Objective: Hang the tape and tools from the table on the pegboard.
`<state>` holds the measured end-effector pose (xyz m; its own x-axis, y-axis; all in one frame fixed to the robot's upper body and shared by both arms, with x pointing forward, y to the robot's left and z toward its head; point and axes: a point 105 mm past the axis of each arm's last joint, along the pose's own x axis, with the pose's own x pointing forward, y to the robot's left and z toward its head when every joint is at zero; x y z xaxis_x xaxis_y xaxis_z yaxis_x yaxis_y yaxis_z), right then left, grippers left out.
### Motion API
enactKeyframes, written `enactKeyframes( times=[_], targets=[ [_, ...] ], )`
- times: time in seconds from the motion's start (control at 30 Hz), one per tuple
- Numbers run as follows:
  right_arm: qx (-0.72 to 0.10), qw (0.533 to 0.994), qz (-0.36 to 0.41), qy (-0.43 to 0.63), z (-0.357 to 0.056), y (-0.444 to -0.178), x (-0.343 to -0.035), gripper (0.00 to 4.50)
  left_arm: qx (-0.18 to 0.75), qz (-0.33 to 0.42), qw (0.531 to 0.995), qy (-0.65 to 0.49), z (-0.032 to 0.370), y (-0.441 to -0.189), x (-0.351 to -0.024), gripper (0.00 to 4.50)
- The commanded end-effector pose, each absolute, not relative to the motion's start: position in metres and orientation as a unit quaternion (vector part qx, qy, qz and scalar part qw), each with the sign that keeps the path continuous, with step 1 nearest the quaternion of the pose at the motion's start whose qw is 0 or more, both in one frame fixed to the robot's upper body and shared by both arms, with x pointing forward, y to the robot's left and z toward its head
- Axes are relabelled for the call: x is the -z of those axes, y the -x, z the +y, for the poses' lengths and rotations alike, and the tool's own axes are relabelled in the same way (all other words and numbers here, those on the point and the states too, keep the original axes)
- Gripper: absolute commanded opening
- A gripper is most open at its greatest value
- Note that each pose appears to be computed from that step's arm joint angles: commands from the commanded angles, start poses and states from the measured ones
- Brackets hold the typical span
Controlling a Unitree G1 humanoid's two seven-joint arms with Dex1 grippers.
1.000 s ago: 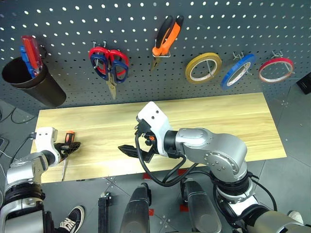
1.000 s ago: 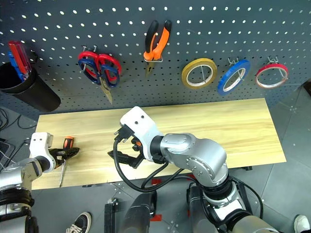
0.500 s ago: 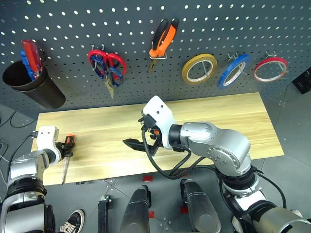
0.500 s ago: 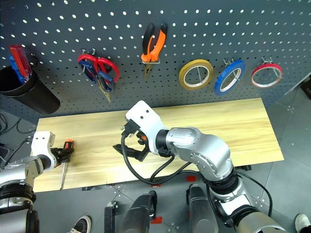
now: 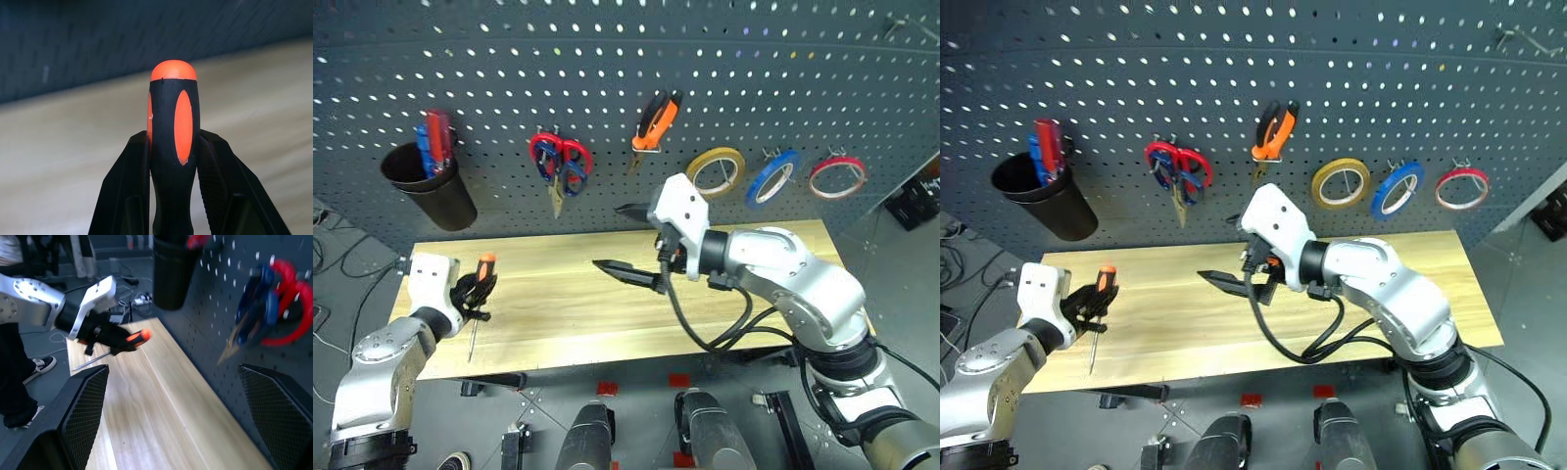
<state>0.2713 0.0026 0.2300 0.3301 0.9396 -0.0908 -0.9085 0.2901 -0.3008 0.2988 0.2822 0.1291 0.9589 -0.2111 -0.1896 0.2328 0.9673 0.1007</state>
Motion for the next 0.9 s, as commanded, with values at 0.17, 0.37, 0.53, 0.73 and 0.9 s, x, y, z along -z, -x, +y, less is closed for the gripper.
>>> enactKeyframes(
  times=[0.17,0.37,0.53,0.73,0.9],
  targets=[
    [-0.61,0.775,-0.083,0.146,-0.015,-0.259,-0.253,4.5,0.145,-0.093,0.983,-0.071,0.269,-0.305,-0.269,1.0],
    [-0.615,0.771,-0.094,0.136,-0.017,-0.261,-0.262,4.5,0.143,-0.187,0.97,-0.063,0.277,-0.315,-0.347,1.0],
    [-0.605,0.778,-0.097,0.14,-0.015,-0.266,-0.26,4.5,0.105,-0.223,0.965,-0.09,0.294,-0.322,-0.373,1.0],
    [-0.606,0.776,-0.105,0.141,-0.009,-0.269,-0.259,4.5,0.067,-0.229,0.965,-0.113,0.314,-0.342,-0.367,1.0],
    [-0.617,0.766,-0.116,0.139,0.001,-0.267,-0.259,4.5,0.03,-0.231,0.966,-0.114,0.327,-0.365,-0.348,1.0]
  ],
)
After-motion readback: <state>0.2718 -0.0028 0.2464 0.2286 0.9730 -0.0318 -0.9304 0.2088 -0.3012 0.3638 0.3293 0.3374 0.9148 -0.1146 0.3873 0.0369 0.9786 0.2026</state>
